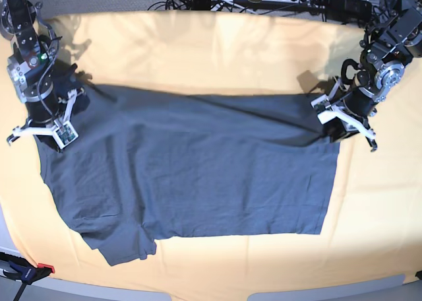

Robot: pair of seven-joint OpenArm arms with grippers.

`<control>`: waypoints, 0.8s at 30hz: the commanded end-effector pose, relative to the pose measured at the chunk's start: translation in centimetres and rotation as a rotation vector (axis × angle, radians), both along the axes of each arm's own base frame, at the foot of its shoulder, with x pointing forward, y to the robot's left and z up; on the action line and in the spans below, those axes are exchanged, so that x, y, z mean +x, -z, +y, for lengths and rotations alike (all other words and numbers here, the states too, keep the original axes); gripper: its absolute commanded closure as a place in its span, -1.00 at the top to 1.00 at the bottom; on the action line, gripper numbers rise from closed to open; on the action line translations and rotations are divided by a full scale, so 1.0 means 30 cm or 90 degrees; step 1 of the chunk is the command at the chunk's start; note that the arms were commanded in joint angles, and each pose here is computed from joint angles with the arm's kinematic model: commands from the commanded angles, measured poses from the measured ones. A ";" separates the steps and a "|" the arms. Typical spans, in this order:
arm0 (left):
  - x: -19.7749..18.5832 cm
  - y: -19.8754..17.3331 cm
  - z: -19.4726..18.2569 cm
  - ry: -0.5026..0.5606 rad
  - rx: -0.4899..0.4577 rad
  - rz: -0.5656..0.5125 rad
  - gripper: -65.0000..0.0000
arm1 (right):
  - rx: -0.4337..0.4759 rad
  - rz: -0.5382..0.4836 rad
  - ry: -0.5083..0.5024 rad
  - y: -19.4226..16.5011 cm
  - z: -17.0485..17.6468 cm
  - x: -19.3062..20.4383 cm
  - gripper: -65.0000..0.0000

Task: Fold the T-shirt properly
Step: 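Lower the shirt edge and adjust the right gripper's grip on the shoulder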

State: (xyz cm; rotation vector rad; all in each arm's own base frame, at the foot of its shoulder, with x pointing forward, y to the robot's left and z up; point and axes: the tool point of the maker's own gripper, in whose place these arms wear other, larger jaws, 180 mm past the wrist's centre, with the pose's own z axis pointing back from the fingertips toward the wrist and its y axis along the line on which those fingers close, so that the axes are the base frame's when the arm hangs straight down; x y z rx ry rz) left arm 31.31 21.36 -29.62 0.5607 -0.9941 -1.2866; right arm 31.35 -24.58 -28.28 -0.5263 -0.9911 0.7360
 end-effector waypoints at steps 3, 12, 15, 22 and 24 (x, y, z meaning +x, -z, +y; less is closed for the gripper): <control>0.026 -0.051 0.011 0.002 0.005 -0.033 -1.00 | -0.003 -0.034 -0.023 -0.063 0.009 0.036 -1.00; 0.016 -0.038 -0.005 0.020 0.004 -0.017 -1.00 | -0.028 -0.021 -0.048 -0.081 -0.015 0.039 -1.00; 0.016 -0.037 -0.007 0.019 0.002 -0.018 -1.00 | -0.032 -0.028 -0.043 -0.092 -0.026 0.043 -1.00; 0.016 -0.037 -0.008 0.019 0.001 -0.018 -1.00 | -0.023 -0.027 -0.038 -0.059 -0.054 0.060 -1.00; 0.016 -0.037 -0.008 0.019 0.001 -0.018 -1.00 | -0.022 -0.019 -0.018 -0.036 -0.099 0.079 -1.00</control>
